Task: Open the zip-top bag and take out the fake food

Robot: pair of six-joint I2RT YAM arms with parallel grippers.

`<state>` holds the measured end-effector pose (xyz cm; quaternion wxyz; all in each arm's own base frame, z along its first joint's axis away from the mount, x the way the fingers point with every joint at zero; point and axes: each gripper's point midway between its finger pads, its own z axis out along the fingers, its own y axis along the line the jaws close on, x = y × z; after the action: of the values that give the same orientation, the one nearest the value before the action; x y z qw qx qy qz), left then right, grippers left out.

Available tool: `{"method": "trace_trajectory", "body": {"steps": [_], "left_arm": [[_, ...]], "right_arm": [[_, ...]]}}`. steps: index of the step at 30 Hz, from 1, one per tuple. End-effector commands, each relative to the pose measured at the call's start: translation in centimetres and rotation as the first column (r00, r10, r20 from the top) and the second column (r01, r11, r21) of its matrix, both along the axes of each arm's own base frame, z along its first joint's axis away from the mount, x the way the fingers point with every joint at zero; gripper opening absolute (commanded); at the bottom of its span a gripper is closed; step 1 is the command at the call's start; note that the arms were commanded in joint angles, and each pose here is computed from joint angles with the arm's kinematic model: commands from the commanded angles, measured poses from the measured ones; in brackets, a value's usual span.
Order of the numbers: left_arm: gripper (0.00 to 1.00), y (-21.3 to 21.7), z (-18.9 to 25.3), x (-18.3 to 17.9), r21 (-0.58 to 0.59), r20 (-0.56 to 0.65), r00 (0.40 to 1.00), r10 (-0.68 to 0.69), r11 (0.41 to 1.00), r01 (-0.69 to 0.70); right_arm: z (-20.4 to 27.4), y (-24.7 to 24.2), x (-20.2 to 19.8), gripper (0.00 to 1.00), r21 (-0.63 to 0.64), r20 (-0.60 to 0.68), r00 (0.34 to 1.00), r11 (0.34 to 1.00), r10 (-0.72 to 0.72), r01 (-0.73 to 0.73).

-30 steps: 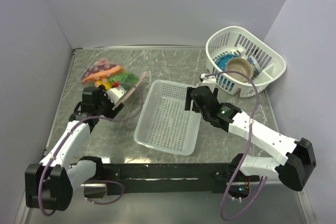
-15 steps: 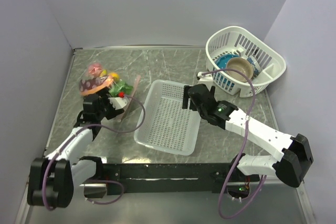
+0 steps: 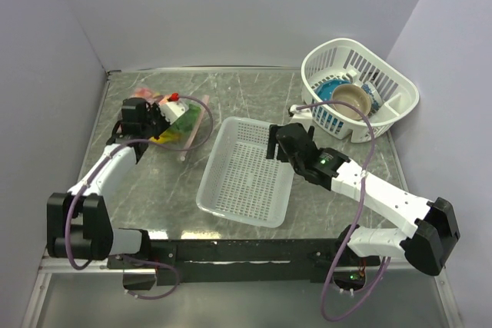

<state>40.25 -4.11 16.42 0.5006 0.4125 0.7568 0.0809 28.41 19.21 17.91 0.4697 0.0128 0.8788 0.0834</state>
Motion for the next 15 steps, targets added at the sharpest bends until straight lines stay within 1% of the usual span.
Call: {"method": "trace_trajectory", "body": {"steps": [1, 5, 7, 8, 9, 10, 11, 12, 13, 14, 15], "left_arm": [[0.01, -1.1, -1.6, -1.2, -0.073, -0.161, 0.987, -0.018, 0.997, 0.007], [0.01, -1.7, 0.3, -1.9, -0.110, -0.133, 0.990, -0.049, 0.993, 0.035], [0.01, -2.0, 1.2, -2.0, -0.141, -0.129, 0.990, -0.053, 0.989, 0.034], [0.01, -2.0, 1.5, -1.8, -0.150, -0.115, 0.992, -0.045, 0.988, 0.027], [0.01, -1.9, 1.5, -1.7, -0.163, -0.110, 0.993, -0.037, 0.986, 0.019], [0.01, -1.6, 1.3, -1.5, -0.183, -0.111, 0.994, -0.011, 0.983, -0.009], [0.01, -1.3, 1.7, -0.8, -0.195, -0.082, 0.997, 0.002, 0.981, -0.018], [0.01, -1.0, 1.5, -0.5, -0.203, -0.085, 0.996, 0.014, 0.979, -0.031], [0.01, -0.2, 0.8, -0.1, -0.221, -0.112, 0.993, 0.039, 0.973, -0.063], [0.01, 0.1, 0.6, 0.1, -0.238, -0.126, 0.991, 0.044, 0.969, -0.073], [0.01, 1.1, 1.0, 0.6, -0.253, -0.129, 0.990, 0.066, 0.963, -0.097]], "right_arm": [[2.9, 0.7, 0.0, 0.82, 0.066, 0.061, 0.998, 0.998, 0.012, -0.016], [3.9, 1.8, -0.1, 0.80, 0.076, 0.091, 0.994, 0.995, 0.063, -0.070], [5.1, 3.9, -0.2, 0.80, 0.092, 0.125, 0.983, 0.985, 0.131, -0.143], [6.9, 5.3, -0.1, 0.82, 0.118, 0.153, 0.973, 0.975, 0.171, -0.190], [7.1, 6.7, 0.4, 0.82, 0.131, 0.153, 0.969, 0.968, 0.194, -0.215], [7.9, 8.0, 0.6, 0.84, 0.160, 0.161, 0.962, 0.956, 0.220, -0.245], [10.2, 9.6, 1.0, 0.85, 0.205, 0.195, 0.948, 0.934, 0.253, -0.291], [10.7, 11.4, 2.0, 0.86, 0.224, 0.220, 0.937, 0.921, 0.270, -0.318], [11.7, 12.5, 2.7, 0.86, 0.244, 0.246, 0.928, 0.909, 0.280, -0.339], [14.5, 14.1, 3.3, 0.87, 0.279, 0.302, 0.901, 0.875, 0.311, -0.395], [13.8, 16.2, 4.9, 0.88, 0.288, 0.301, 0.895, 0.864, 0.328, -0.414]]}}
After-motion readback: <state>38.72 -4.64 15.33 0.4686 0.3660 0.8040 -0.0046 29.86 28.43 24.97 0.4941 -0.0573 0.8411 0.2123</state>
